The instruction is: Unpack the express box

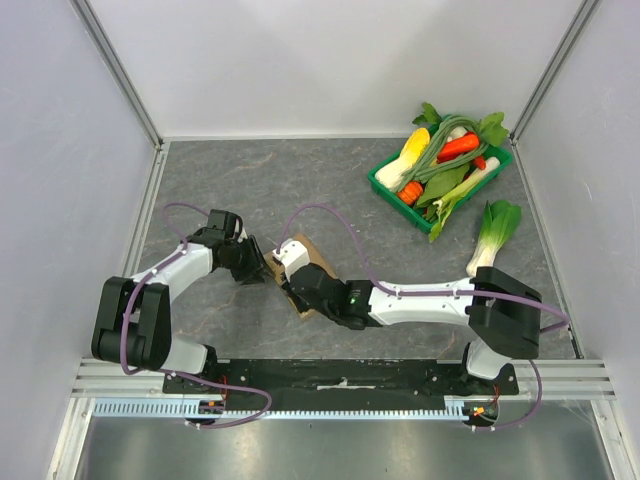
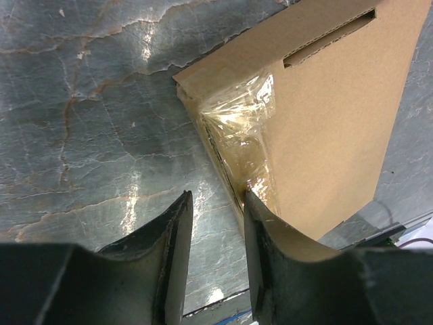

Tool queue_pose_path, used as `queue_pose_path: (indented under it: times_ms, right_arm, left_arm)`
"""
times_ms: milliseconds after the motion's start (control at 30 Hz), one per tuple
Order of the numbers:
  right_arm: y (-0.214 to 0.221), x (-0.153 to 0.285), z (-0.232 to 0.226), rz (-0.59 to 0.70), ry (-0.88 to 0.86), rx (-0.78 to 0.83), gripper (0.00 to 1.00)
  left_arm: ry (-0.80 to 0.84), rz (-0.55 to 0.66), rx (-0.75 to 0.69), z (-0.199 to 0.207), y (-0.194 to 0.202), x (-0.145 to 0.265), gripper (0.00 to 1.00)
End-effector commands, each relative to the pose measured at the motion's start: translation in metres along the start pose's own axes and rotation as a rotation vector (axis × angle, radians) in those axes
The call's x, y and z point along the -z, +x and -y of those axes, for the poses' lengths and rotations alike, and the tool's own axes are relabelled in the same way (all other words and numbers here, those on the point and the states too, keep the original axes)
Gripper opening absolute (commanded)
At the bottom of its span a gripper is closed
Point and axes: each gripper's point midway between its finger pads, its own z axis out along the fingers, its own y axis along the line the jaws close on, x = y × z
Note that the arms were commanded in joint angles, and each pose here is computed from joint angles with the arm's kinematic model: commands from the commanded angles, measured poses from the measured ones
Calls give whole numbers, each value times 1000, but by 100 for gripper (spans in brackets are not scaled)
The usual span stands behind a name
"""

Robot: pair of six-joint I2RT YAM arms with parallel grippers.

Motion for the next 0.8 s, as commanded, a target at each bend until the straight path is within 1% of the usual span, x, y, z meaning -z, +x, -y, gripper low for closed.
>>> queue_pose_path:
  times_ms: [0,167,267,567,767]
  right_arm:
    - [12,12,-3,-61,8,30,0]
    - [31,21,-1,-143,22,47,0]
    - [36,28,1,-165,34,57,0]
    - [44,42,1,-202,24,90,0]
    - [53,50,3,-230,19,108,0]
  left_arm:
    - [-157,-15,40,-31,8,-7,40]
    - [-175,5,74,-32,3,-7,33]
    - [-185,15,81,-33,0,-7,29]
    - [-198,12,75,-34,-5,-14,23]
    - [-223,11,70,-39,-8,-18,22]
